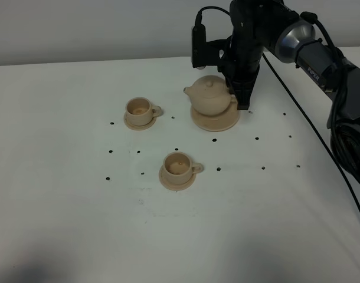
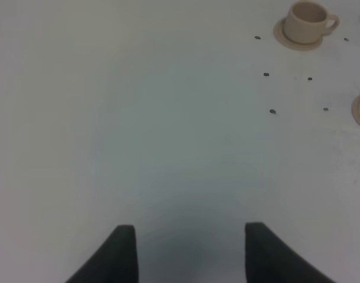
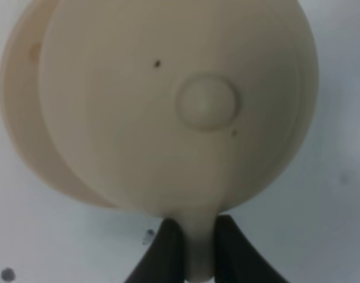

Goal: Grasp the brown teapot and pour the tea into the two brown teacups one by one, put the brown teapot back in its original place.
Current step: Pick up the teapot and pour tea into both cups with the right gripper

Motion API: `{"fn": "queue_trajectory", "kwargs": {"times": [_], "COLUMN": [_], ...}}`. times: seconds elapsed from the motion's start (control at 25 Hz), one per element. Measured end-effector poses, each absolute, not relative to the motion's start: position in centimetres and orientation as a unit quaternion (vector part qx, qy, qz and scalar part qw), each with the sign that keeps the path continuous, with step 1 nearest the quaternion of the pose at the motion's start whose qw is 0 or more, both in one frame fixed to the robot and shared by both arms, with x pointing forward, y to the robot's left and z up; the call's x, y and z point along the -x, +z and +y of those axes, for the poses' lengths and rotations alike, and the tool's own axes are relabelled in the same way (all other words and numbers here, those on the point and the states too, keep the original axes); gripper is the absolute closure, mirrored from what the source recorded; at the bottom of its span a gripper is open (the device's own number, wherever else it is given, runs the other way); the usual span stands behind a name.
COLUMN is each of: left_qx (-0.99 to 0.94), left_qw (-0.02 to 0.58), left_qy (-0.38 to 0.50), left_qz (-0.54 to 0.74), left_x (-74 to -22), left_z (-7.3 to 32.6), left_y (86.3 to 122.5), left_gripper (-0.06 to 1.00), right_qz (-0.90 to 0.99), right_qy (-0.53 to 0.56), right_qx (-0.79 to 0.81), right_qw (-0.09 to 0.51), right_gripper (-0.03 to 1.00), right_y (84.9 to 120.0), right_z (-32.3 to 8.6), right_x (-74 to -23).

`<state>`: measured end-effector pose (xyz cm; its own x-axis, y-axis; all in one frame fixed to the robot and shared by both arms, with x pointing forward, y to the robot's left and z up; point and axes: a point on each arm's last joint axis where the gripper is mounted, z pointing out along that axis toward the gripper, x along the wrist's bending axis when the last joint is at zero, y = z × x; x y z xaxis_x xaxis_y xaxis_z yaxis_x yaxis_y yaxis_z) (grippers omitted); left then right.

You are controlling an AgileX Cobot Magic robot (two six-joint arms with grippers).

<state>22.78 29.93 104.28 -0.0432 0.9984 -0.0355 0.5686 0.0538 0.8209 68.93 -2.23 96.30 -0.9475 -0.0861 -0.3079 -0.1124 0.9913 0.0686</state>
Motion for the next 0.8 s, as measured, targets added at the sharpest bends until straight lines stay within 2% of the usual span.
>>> {"fn": "queue_trajectory", "kwargs": {"times": [0.16,0.32,0.8], "left_qx": [-0.607,-0.607,-0.607], "left_qw": [0.332,0.332,0.332], "left_qy": [0.324,0.324,0.324], "left_qz": [0.646,0.646,0.646], "left_x": [-22.8,-22.8,-22.8], "left_z": [29.9,29.9,29.9], "left_y": [104.3,104.3,104.3], "left_gripper": [0.54,0.54,0.54], "right_qz": [0.984,0.985,0.982], "right_qy": [0.056,0.069,0.083], "right_qx": [0.027,-0.012,-0.003], "right_qw": [0.164,0.16,0.167], "right_gripper": [0.86,0.86,0.86], "right_y": [97.9,98.1,98.7], "right_z": [-2.3,-1.9,3.3], "right_x": [-68.7,-68.5,-64.8]}}
